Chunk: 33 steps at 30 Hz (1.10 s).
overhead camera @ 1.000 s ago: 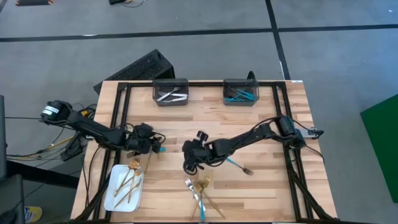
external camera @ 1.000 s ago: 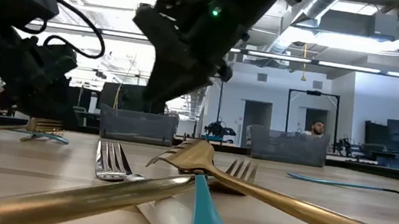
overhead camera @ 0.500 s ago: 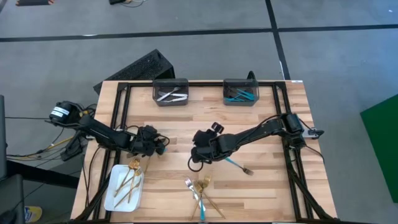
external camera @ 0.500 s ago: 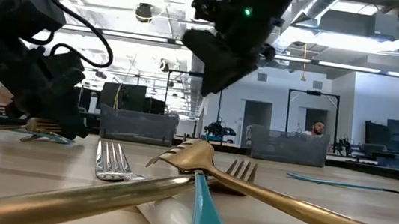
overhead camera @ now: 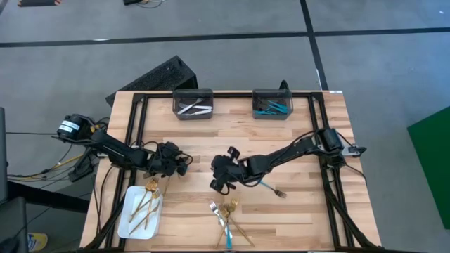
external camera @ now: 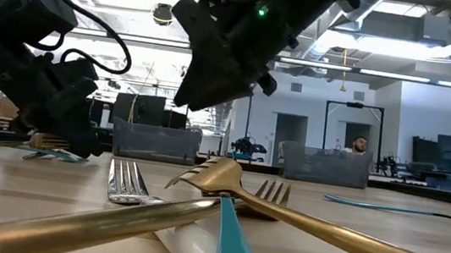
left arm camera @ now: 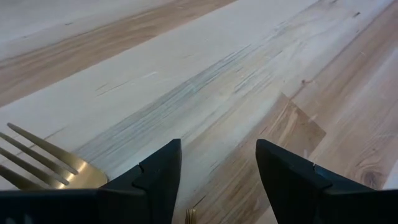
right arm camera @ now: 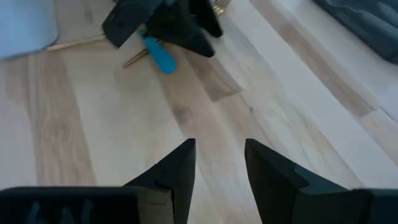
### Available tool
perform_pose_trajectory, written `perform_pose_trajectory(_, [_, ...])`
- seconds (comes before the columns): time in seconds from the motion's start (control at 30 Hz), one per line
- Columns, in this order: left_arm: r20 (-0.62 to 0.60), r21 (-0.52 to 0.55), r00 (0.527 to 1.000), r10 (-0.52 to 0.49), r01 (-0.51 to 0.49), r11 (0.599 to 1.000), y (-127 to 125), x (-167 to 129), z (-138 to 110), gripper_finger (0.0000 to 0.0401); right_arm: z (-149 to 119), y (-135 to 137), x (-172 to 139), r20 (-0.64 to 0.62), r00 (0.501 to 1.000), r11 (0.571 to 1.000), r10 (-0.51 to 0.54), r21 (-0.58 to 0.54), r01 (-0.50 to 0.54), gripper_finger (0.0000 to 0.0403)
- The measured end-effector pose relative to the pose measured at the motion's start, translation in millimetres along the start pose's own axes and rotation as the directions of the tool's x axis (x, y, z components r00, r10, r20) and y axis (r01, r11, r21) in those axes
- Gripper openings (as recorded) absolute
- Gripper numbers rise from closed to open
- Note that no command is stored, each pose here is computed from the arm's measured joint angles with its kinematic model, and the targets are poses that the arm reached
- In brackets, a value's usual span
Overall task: Sort silverware by color (type)
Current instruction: Put the gold fork into the white bin
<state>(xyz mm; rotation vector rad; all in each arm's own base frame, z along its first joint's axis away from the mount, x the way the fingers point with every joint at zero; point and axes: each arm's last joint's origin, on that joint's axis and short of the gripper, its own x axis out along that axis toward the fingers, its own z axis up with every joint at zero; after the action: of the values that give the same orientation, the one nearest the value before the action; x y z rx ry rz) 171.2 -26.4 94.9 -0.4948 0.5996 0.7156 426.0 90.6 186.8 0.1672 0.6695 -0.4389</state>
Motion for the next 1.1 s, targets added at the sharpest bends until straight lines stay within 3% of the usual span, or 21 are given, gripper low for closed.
perform_pose_trajectory(0.1, [0.000, -0.008, 1.000, 0.000, 0.000, 1.000, 0.0, 0.0, 0.0, 0.0194, 3.8, -3.2, -1.2, 0.006, 1.000, 0.996, -0.004, 0.086, 0.004, 0.0163])
perform_pose_trajectory(0.33, [-0.016, -0.009, 1.000, -0.002, 0.002, 1.000, 0.5, -0.1, -0.8, 0.0194, 25.7, -13.7, -37.7, 0.088, 0.996, 0.993, -0.022, 0.121, 0.012, 0.0163])
perform_pose_trajectory(0.47, [-0.025, -0.001, 1.000, 0.004, -0.004, 1.000, 1.2, -0.3, -1.5, 0.0194, 12.7, -30.8, -42.5, 0.087, 0.995, 0.986, -0.040, 0.163, 0.025, 0.0163])
perform_pose_trajectory(0.83, [-0.029, 0.007, 1.000, 0.012, -0.012, 1.000, -0.3, -2.3, 1.1, 0.0194, -42.5, -58.9, -46.4, 0.189, 0.982, 0.906, -0.005, 0.417, -0.076, 0.0163])
perform_pose_trajectory(1.1, [-0.067, 0.157, 0.994, 0.083, -0.072, 0.985, -13.1, -17.6, 22.9, 0.0194, -50.0, -60.3, -43.7, 0.183, 0.983, 0.904, -0.006, 0.421, -0.073, 0.0163])
